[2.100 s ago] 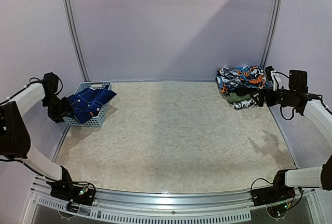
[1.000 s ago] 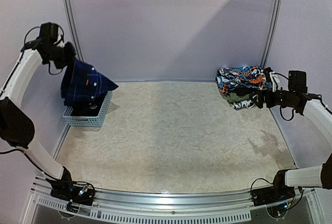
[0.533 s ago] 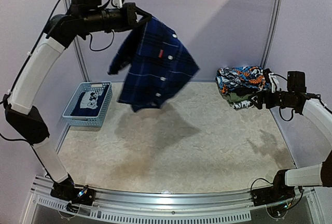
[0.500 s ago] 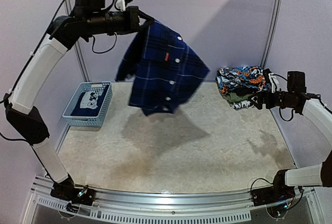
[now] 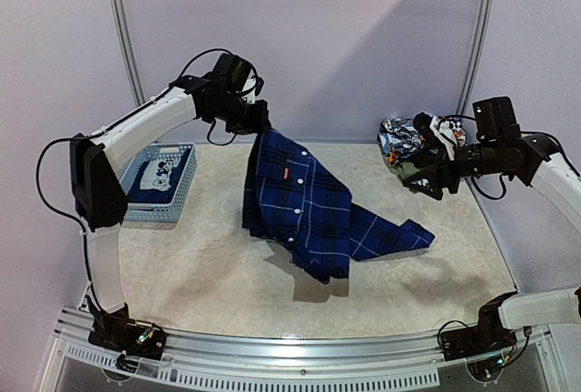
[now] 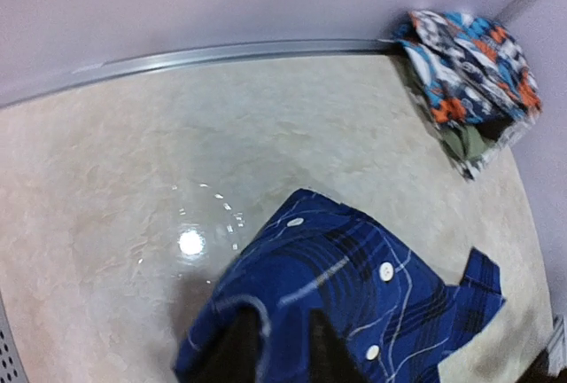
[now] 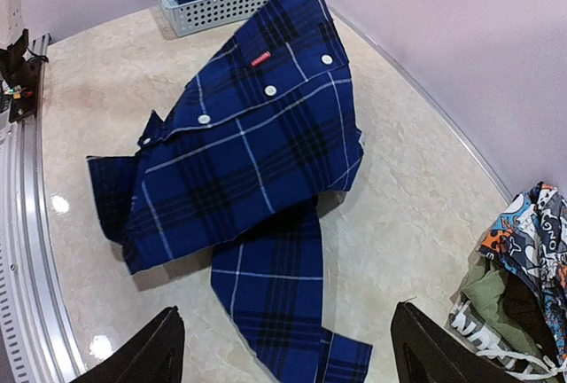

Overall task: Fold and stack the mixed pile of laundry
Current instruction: Place the crumpled shirt at the center of the board, then adjust the crumpled shirt at the center of the board.

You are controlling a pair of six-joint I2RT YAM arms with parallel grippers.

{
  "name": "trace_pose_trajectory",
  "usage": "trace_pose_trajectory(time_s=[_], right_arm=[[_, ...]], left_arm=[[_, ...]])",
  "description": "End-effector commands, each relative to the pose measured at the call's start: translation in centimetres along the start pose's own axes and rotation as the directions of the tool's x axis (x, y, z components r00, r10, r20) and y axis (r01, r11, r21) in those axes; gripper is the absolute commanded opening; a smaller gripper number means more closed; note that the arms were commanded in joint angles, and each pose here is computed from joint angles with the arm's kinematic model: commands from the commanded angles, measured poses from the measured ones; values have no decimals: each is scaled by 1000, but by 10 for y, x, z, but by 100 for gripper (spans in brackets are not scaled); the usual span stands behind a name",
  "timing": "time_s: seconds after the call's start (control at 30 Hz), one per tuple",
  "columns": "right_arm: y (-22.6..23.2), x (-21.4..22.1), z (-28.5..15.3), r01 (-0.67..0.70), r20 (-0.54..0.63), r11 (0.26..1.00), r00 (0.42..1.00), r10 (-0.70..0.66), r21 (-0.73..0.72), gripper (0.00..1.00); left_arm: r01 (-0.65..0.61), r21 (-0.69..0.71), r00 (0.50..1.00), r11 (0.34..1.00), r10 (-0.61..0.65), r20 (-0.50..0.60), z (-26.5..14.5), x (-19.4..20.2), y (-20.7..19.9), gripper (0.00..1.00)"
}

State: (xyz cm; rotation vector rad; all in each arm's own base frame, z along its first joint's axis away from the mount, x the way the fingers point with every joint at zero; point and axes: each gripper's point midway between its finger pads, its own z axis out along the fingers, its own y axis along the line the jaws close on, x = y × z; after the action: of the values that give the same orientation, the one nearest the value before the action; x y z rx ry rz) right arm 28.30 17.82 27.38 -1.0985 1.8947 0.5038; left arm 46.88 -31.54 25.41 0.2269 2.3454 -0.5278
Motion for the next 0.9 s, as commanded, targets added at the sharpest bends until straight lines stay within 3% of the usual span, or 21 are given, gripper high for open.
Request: trace_pose_trajectory(time_s=[0.0,0.13,0.2,0.3,0.37,0.6,0.73,0.87], right_arm=[[37,6,2,119,-86,986,988,-129,-112,79],[107,27,33,308,-175,900,912,-371,-308,70],[132,45,52,405,-226,831,831,-508,-380,64],[150,73,93,446,-301,767,735,-608,-461,55],[151,76,111,426,-312,778,743,-592,-462,54],[142,81,142,440,-317,810,761,-566,-388,72],[156,60,134,458,-255,793,776,-577,-401,75],[183,54,132,483,-206,744,757,-619,-462,76]], left_arm=[[30,-117,999,993,-33,-25,7,2,37,37],[47,-158,999,986,-47,4,-20,21,47,51],[52,-161,998,986,-44,55,-53,28,49,53],[27,-148,996,989,-15,82,-84,54,48,53],[-7,-124,996,992,18,91,-104,75,44,53],[-133,32,984,991,128,127,-148,156,4,55],[-107,3,990,994,106,93,-146,187,6,55],[-28,-41,986,999,35,162,-151,191,23,55]])
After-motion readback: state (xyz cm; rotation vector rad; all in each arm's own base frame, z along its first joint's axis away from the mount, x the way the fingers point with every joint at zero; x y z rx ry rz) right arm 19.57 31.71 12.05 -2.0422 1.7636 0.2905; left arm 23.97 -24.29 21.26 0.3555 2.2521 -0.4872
